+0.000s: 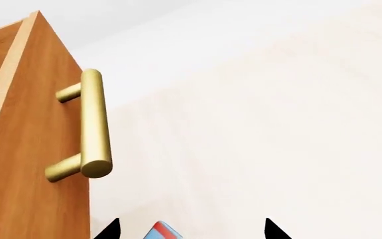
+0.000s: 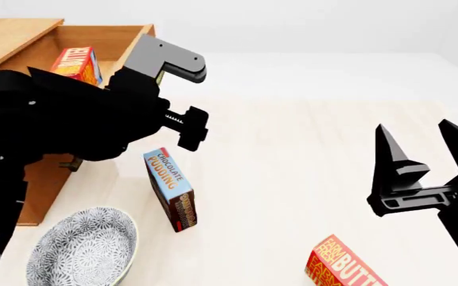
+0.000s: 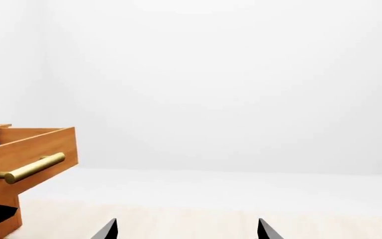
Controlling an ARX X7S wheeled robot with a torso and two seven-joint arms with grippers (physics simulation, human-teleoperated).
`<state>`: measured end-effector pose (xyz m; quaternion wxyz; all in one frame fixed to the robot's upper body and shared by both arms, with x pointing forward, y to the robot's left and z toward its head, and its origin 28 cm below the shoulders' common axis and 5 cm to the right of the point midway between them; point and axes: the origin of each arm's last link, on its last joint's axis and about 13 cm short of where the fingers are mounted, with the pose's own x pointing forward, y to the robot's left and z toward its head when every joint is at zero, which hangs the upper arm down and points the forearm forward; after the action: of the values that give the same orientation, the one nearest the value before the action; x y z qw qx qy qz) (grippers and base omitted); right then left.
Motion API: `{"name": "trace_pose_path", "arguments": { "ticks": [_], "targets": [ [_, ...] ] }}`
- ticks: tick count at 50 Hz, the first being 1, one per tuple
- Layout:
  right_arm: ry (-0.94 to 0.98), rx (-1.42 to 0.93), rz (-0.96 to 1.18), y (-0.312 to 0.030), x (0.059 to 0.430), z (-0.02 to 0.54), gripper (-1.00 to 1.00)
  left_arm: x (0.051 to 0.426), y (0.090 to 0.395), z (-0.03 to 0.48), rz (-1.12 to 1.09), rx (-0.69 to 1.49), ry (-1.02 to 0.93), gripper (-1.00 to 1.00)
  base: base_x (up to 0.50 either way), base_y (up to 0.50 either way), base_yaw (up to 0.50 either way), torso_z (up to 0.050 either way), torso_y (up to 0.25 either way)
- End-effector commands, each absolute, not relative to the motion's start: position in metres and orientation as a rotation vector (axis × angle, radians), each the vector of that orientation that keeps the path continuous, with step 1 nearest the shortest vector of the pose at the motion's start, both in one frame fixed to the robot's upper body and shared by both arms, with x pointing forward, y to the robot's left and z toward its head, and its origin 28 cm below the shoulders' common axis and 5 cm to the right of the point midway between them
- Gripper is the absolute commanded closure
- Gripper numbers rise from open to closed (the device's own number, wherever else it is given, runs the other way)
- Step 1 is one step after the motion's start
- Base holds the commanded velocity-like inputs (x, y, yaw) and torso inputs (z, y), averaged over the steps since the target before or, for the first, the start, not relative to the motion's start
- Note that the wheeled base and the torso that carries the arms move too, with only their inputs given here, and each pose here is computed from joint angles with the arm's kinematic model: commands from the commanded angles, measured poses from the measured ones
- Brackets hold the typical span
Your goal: Put the butter at the front in the top drawer of the cabinet and close it.
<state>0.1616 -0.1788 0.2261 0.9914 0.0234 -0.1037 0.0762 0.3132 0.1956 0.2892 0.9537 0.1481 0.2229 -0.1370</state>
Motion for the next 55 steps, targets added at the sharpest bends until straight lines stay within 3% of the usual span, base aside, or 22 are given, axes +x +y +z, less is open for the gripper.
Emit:
{"name": "trace_pose_path", "arguments": {
  "ticks": [1, 41, 55],
  "targets": [
    [-0.211, 0.043, 0.158, -0.179, 0.161, 0.226, -1.00, 0.321, 0.202, 0.285, -0.207, 0.294, 0.459, -1.00, 0.01, 0.00, 0.00, 0.000, 0.000],
    [-0.208, 0.034, 0.169, -0.175, 0.161, 0.229, -1.00, 0.332, 0.223, 0.289, -0.098, 0.216, 0.461, -1.00, 0.02, 0.00, -0.01, 0.000, 0.000],
    [-0.207, 0.029, 0.179, -0.174, 0.162, 0.230, -1.00, 0.343, 0.229, 0.275, 0.043, 0.317, 0.465, -1.00, 0.02, 0.00, -0.01, 0.000, 0.000]
  ]
}}
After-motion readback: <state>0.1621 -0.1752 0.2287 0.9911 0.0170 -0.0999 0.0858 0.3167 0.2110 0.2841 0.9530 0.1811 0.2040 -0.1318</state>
